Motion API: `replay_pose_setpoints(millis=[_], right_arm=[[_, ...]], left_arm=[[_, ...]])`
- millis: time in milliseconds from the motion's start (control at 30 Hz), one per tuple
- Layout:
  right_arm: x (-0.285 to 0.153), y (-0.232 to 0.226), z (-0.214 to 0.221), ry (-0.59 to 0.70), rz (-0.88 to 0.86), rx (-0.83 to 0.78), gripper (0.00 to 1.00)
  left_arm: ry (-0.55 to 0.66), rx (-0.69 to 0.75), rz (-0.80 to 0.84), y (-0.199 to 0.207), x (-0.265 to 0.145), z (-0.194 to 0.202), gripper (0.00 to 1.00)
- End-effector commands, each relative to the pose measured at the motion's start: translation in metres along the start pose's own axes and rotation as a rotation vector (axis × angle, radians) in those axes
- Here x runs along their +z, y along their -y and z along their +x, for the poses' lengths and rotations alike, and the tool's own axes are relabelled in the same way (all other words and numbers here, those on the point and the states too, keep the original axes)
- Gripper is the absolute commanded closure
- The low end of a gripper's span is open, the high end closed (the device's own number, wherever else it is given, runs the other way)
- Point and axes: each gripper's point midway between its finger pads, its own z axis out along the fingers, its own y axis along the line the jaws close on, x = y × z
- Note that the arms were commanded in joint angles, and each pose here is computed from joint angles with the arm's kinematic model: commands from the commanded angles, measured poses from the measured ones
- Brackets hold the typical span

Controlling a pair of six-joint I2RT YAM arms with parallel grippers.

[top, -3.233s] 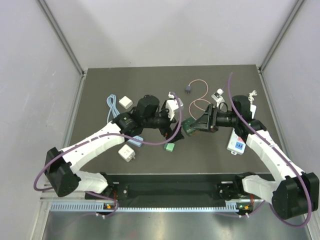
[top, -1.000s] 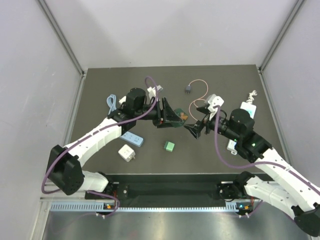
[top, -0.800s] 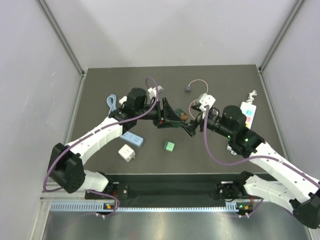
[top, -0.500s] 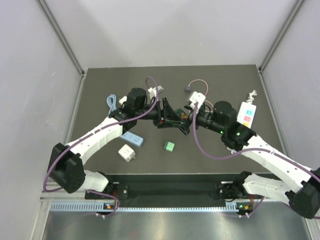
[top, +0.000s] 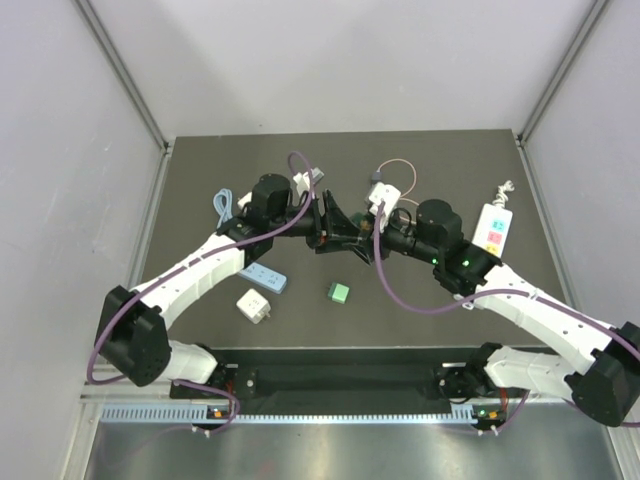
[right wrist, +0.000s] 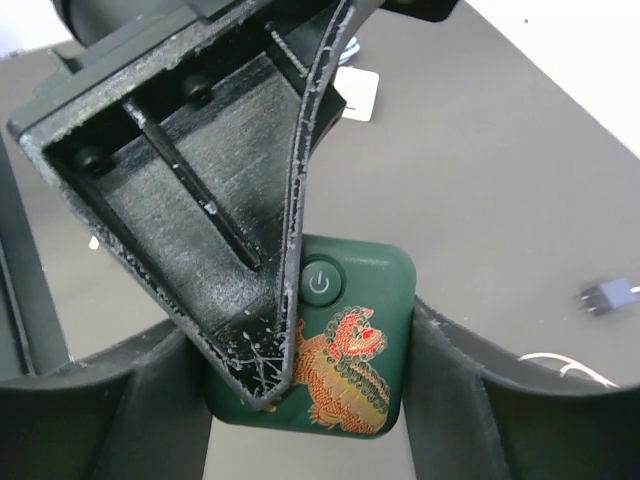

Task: Insert the plug

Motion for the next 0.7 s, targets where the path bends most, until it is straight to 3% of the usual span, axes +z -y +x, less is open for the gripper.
replay_pose_setpoints(millis=[0, 33, 67, 133, 200, 500, 667], right_arm=[[-0.001, 0.010, -0.038, 0.120, 0.051, -0.008, 0.64], [-0.002, 0.010, -0.039, 0.123, 0.058, -0.006, 0.77], [-0.003, 0.010, -0.036, 0.114, 0.061, 0.000, 0.84], [-0.003, 0.012, -0.027, 0.083, 0.072, 0.008, 0.99], [-0.005, 0.011, -0.018, 0.066, 0.074, 0.013, 1.00], [-0.035, 0.023, 0.007, 0.056, 0.168, 0.065, 1.00], [-0.049, 0.050, 0.030, -0.044, 0.212, 0.178, 1.00]], left_arm=[[-0.041, 0.097, 0.119, 0.030, -0.007, 0.011, 0.81], [-0.041, 0.098, 0.118, 0.029, -0.007, 0.012, 0.75], [-0.043, 0.109, 0.121, 0.029, -0.008, 0.012, 0.60], [-0.044, 0.131, 0.117, 0.030, -0.009, 0.013, 0.47], [-0.049, 0.146, 0.119, 0.032, -0.010, 0.012, 0.32], [-0.060, 0.177, 0.076, 0.032, -0.010, -0.002, 0.02], [0.002, 0.159, -0.005, 0.012, -0.017, -0.026, 0.01]])
